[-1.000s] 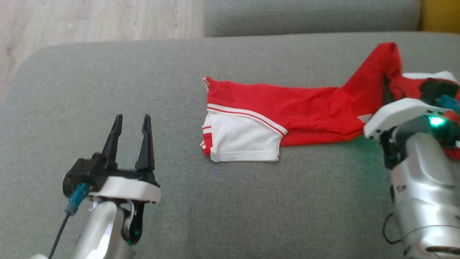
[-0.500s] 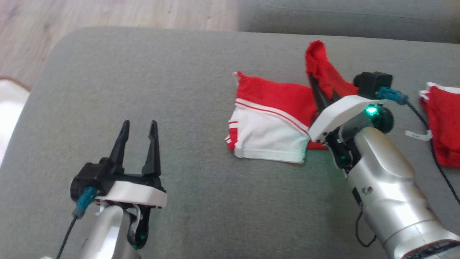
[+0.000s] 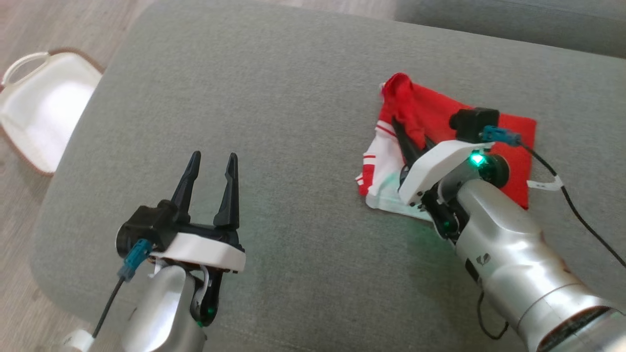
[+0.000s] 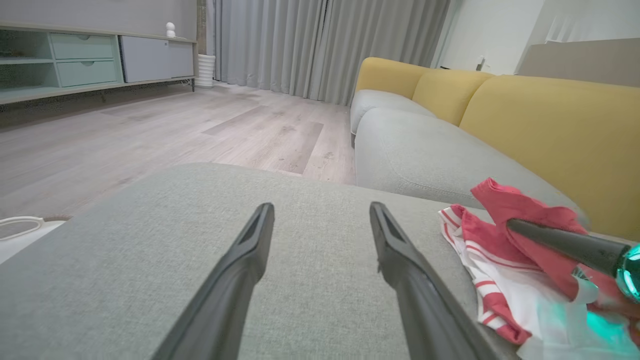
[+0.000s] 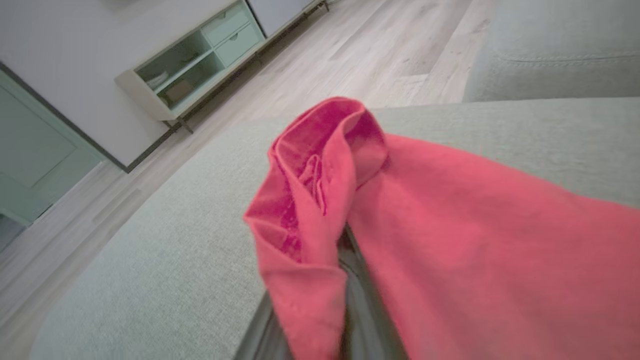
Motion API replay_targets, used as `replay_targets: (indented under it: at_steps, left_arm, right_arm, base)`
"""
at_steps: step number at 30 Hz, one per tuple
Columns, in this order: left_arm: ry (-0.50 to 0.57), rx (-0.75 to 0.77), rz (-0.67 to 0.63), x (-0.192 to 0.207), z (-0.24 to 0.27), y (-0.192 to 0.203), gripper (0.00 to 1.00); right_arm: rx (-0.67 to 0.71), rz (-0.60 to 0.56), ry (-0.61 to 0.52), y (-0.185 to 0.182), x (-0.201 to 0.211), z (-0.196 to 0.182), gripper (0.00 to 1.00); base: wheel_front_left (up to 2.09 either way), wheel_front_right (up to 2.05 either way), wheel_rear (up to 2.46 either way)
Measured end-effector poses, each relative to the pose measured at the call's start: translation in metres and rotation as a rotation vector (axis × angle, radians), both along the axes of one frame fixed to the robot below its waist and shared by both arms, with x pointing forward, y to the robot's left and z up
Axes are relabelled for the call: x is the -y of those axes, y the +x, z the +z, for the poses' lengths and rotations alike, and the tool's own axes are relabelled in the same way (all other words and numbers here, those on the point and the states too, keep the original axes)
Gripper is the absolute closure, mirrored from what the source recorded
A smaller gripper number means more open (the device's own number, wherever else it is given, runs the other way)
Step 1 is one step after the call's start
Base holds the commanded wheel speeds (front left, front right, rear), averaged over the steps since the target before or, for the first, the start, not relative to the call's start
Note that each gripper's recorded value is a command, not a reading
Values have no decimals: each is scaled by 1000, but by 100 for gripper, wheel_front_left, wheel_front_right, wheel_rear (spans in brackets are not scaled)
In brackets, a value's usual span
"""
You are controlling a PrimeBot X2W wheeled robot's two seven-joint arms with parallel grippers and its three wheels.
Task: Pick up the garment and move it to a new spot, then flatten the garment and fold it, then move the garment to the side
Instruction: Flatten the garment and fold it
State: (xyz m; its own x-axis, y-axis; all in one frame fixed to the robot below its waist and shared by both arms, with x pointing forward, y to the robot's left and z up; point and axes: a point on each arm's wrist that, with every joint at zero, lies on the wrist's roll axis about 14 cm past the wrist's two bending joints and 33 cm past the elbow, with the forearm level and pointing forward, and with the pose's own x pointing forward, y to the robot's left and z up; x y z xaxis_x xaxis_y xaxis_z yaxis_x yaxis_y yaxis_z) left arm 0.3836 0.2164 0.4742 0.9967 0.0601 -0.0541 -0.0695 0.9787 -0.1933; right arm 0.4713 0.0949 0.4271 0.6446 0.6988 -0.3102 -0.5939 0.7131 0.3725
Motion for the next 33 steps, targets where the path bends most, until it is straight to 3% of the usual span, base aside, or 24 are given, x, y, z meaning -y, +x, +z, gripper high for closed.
replay_targets:
  at_steps: [10, 17, 23, 28, 33]
  left_arm:
    - [-8, 9, -6, 3, 2, 4, 0]
    - [-17, 69, -51, 18, 19, 20, 0]
    - [-28, 134, -94, 34, 39, 35, 0]
    - [-28, 171, -147, 54, 51, 45, 0]
    - [-33, 171, -176, 67, 49, 46, 0]
  right_arm:
    - [27, 125, 64, -29, -29, 21, 0]
    - [177, 54, 103, -8, -7, 65, 0]
    - [335, -114, -10, 31, 59, 95, 0]
    - [484, -311, -85, 54, 146, 128, 0]
    - [473, -482, -165, 26, 221, 96, 0]
  base:
    - [0, 0, 0]
    - [0, 0, 0]
    - [0, 0, 0]
    - [0, 0, 0]
    - [0, 0, 0]
